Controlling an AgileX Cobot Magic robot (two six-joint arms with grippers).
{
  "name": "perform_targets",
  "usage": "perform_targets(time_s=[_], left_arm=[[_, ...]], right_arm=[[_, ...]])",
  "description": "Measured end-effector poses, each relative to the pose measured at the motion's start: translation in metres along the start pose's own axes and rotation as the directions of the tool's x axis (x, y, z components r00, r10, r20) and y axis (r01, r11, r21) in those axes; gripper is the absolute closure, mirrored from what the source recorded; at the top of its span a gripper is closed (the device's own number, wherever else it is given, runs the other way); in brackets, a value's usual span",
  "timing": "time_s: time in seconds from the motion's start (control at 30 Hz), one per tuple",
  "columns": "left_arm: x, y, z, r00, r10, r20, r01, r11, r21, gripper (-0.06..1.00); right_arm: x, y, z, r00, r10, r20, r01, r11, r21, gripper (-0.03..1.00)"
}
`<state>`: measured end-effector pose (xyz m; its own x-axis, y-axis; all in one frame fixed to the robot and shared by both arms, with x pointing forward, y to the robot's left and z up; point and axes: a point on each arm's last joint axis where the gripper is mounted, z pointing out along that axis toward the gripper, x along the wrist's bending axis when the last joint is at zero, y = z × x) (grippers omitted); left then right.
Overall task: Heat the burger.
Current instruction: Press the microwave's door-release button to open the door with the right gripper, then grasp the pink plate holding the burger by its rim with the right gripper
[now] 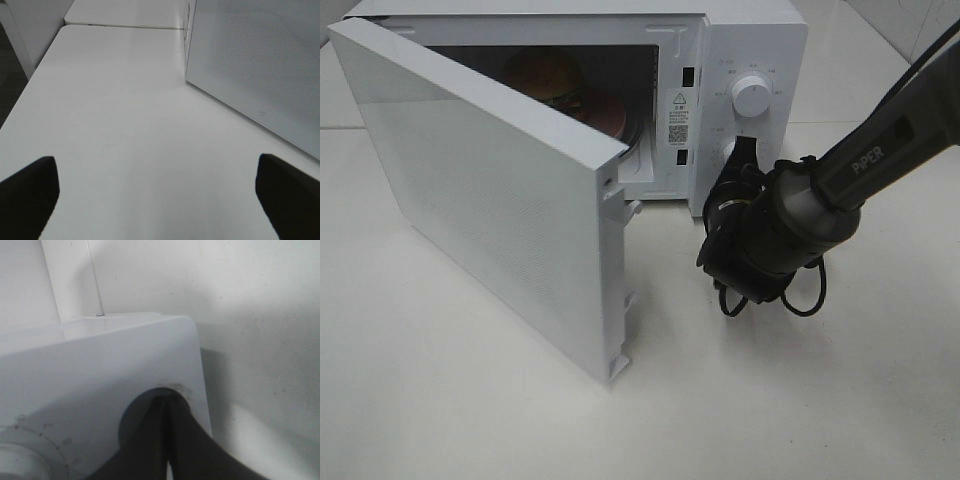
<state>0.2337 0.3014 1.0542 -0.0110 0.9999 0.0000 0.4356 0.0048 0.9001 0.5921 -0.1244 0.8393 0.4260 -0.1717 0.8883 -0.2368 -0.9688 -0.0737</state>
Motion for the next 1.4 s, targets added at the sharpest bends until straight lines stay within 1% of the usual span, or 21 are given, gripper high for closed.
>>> perform_targets(time_s=[0.47, 0.63, 0.8, 0.87, 0.9, 0.93, 1.0, 1.07, 1.17, 1.2, 1.23, 1.27, 1.33, 1.37, 1.4], left_arm=[[0.000, 0.000, 0.000, 1.000, 0.000, 0.000, 0.000, 1.000, 0.000, -0.04], [0.000, 0.000, 0.000, 1.000, 0.000, 0.000, 0.000, 1.000, 0.000, -0.04], [0.000, 0.000, 0.000, 1.000, 0.000, 0.000, 0.000, 1.000, 0.000, -0.04], [0.000, 0.000, 0.000, 1.000, 0.000, 0.000, 0.000, 1.000, 0.000, -0.04], [0.000, 0.000, 0.000, 1.000, 0.000, 0.000, 0.000, 1.000, 0.000, -0.04], [0.000, 0.000, 0.000, 1.000, 0.000, 0.000, 0.000, 1.000, 0.000, -0.04], [0.000, 0.000, 0.000, 1.000, 0.000, 0.000, 0.000, 1.000, 0.000, -0.04], [0.000, 0.000, 0.000, 1.000, 0.000, 0.000, 0.000, 1.000, 0.000, -0.04], [0.000, 0.000, 0.000, 1.000, 0.000, 0.000, 0.000, 1.000, 0.000, -0.04], [0.000, 0.000, 0.000, 1.000, 0.000, 0.000, 0.000, 1.000, 0.000, -0.04], [0.000, 0.000, 0.000, 1.000, 0.000, 0.000, 0.000, 1.000, 0.000, -0.04], [0.000, 0.000, 0.000, 1.000, 0.000, 0.000, 0.000, 1.000, 0.000, -0.04], [0.000, 0.000, 0.000, 1.000, 0.000, 0.000, 0.000, 1.000, 0.000, -0.04], [0.000, 0.000, 0.000, 1.000, 0.000, 0.000, 0.000, 1.000, 0.000, -0.04], [0.000, 0.000, 0.000, 1.000, 0.000, 0.000, 0.000, 1.000, 0.000, -0.04]], right_arm=[[-0.001, 0.000, 0.000, 1.000, -0.005, 0.011, 0.005, 1.000, 0.003, 0.95], [0.000, 0.001, -0.003, 1.000, -0.025, 0.011, 0.024, 1.000, 0.020, 0.95], [0.004, 0.004, -0.006, 0.997, -0.075, 0.022, 0.074, 0.996, 0.046, 0.95], [0.007, 0.005, -0.008, 0.993, -0.112, 0.043, 0.109, 0.992, 0.066, 0.95], [0.007, 0.005, -0.008, 0.993, -0.112, 0.043, 0.109, 0.992, 0.066, 0.95], [0.009, 0.006, -0.011, 0.988, -0.142, 0.059, 0.137, 0.987, 0.085, 0.95], [0.010, 0.006, -0.013, 0.986, -0.155, 0.064, 0.149, 0.985, 0.092, 0.95], [0.011, 0.007, -0.020, 0.969, -0.227, 0.095, 0.213, 0.968, 0.135, 0.95], [0.012, 0.006, -0.021, 0.964, -0.248, 0.099, 0.231, 0.961, 0.153, 0.95], [0.014, 0.004, -0.026, 0.947, -0.305, 0.105, 0.282, 0.940, 0.193, 0.95], [0.014, 0.004, -0.029, 0.935, -0.335, 0.112, 0.307, 0.928, 0.210, 0.95], [0.014, 0.004, -0.029, 0.935, -0.335, 0.112, 0.307, 0.928, 0.210, 0.95], [0.015, 0.007, -0.038, 0.890, -0.440, 0.119, 0.400, 0.878, 0.262, 0.95], [0.015, 0.007, -0.038, 0.890, -0.440, 0.119, 0.400, 0.878, 0.262, 0.95], [0.015, 0.008, -0.041, 0.872, -0.476, 0.115, 0.431, 0.858, 0.279, 0.95]])
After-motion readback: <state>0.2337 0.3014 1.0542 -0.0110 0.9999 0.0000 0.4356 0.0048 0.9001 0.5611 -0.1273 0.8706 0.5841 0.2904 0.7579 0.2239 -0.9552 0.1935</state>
